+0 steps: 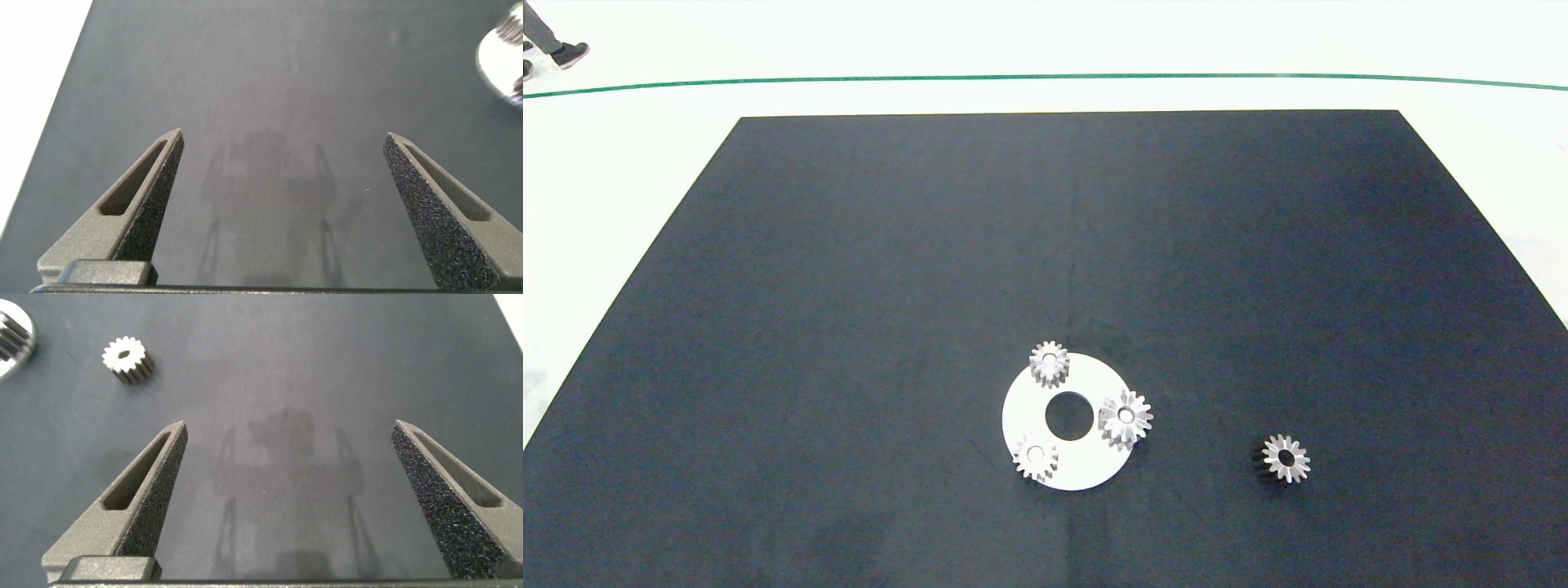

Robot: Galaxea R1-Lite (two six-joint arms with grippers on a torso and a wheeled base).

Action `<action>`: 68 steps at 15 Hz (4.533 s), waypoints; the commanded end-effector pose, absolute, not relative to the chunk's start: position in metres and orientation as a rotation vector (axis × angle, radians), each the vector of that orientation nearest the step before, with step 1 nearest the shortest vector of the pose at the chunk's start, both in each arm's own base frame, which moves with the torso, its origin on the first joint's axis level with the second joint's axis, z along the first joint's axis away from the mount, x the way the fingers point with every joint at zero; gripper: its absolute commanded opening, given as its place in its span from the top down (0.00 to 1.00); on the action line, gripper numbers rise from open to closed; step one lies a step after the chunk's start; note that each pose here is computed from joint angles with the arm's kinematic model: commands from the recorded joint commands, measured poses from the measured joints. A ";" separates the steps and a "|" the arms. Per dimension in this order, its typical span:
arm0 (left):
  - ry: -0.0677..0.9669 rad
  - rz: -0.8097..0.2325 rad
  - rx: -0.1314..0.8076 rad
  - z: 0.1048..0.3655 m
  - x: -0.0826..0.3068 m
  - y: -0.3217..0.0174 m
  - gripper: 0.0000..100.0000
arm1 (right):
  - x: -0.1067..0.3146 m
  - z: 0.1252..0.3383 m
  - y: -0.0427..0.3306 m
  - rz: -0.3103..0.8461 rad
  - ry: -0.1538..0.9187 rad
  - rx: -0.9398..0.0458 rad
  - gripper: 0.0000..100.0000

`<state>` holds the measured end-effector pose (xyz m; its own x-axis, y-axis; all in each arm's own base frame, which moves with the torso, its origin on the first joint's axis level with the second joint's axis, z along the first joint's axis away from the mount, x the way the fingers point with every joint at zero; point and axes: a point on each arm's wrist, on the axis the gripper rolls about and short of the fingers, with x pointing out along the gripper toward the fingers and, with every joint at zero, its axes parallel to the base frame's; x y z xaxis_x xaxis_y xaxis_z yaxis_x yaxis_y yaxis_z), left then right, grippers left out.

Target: Remove an incorrectly installed larger gear and replace it with the correct smaller gear

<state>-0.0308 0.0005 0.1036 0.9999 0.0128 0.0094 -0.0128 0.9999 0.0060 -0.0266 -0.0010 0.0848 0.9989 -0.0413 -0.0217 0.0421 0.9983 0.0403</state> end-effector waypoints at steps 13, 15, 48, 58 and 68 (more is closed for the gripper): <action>0.546 0.018 0.052 0.337 0.077 0.000 0.00 | 0.122 0.284 0.035 0.291 0.407 -0.282 0.00; 0.559 0.016 0.053 0.336 0.071 0.000 0.00 | 0.131 0.288 0.056 0.413 0.458 -0.328 0.00; 0.455 0.017 0.121 0.337 0.032 0.001 0.00 | 0.226 0.209 0.242 0.584 0.688 -0.624 0.00; 0.440 0.014 0.134 0.336 0.027 0.001 0.00 | 0.236 0.195 0.249 0.578 0.703 -0.629 0.15; 0.436 0.012 0.147 0.336 0.025 0.001 0.00 | 0.235 0.191 0.248 0.578 0.717 -0.637 0.35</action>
